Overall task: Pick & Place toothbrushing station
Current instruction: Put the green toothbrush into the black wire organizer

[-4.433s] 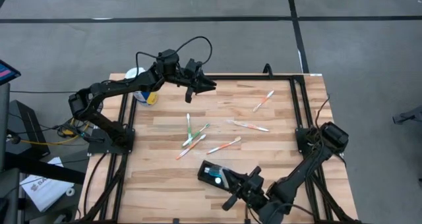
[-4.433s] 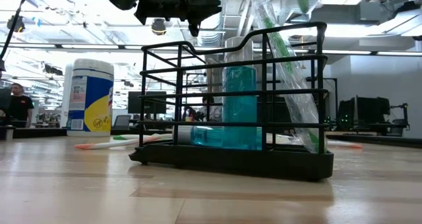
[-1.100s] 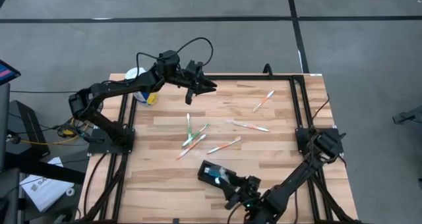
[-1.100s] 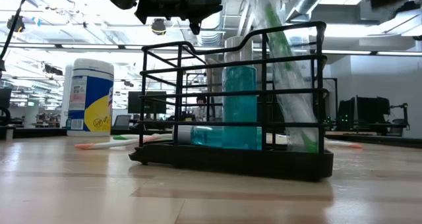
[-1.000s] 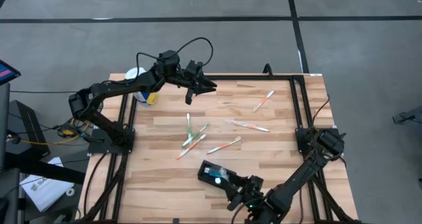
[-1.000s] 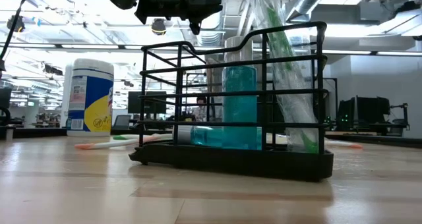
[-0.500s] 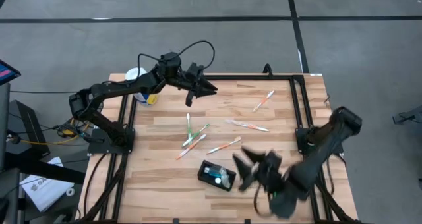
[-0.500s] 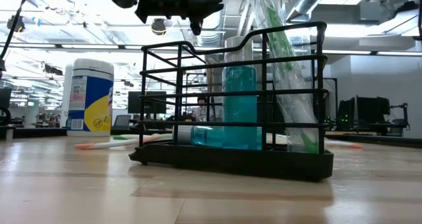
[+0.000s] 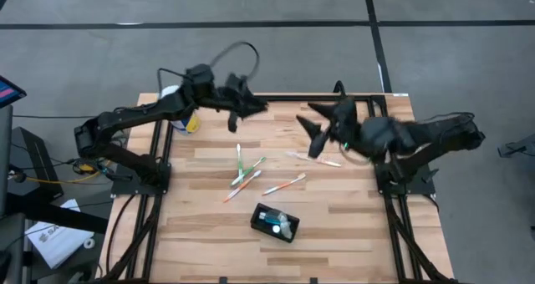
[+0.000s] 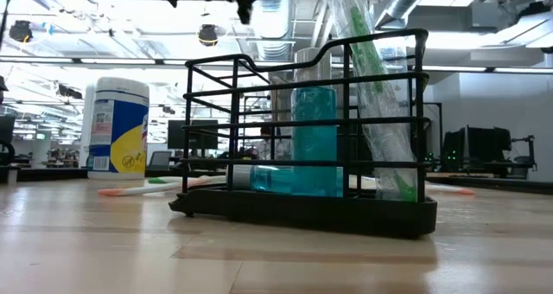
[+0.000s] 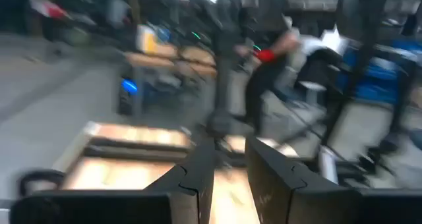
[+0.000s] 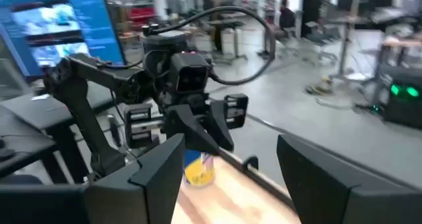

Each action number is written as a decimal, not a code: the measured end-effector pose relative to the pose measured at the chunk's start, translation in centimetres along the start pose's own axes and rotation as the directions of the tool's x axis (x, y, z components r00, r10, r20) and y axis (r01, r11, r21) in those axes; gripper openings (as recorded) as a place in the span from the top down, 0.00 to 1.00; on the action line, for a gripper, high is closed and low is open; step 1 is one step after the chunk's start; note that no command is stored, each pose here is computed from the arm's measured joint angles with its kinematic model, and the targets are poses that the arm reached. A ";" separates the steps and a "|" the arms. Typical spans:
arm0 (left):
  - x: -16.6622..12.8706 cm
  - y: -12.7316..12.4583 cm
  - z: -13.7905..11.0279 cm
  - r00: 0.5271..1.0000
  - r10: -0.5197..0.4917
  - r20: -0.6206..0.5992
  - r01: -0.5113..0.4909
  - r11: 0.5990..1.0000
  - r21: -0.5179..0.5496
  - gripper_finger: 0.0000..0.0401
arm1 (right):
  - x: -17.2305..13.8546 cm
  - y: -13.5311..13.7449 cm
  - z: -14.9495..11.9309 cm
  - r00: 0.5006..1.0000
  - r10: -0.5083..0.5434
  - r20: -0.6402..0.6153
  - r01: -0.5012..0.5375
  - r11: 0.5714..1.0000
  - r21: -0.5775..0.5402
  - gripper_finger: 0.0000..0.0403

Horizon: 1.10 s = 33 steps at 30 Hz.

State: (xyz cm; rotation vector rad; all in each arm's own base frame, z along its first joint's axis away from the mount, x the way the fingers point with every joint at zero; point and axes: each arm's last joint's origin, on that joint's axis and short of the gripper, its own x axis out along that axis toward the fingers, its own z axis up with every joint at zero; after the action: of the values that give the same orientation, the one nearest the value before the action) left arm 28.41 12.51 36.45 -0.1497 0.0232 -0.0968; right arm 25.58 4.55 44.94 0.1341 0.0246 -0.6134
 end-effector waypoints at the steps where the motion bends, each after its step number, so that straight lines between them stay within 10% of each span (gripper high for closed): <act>1: -0.6 0.1 0.6 0.999 0.030 0.021 -0.030 1.000 -0.001 0.80 | 0.3 -0.7 0.5 1.000 0.026 0.009 -0.026 1.000 -0.010 0.42; 13: -3.0 3.2 -0.1 0.961 0.266 -0.073 -0.272 0.957 -0.096 0.79 | 4.5 -6.4 3.3 0.948 0.291 0.126 -0.286 0.957 -0.054 0.42; 33: 0.4 5.9 -4.9 0.950 0.206 -0.235 -0.220 0.975 -0.034 0.63 | 7.6 -11.2 1.4 0.988 0.133 -0.081 -0.136 0.990 -0.029 0.42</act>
State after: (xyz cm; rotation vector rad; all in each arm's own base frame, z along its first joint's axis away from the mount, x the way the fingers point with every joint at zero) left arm 29.21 17.60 30.72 -0.1945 0.2740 0.1034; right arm 25.34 -9.09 44.52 0.1254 0.1021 -0.4726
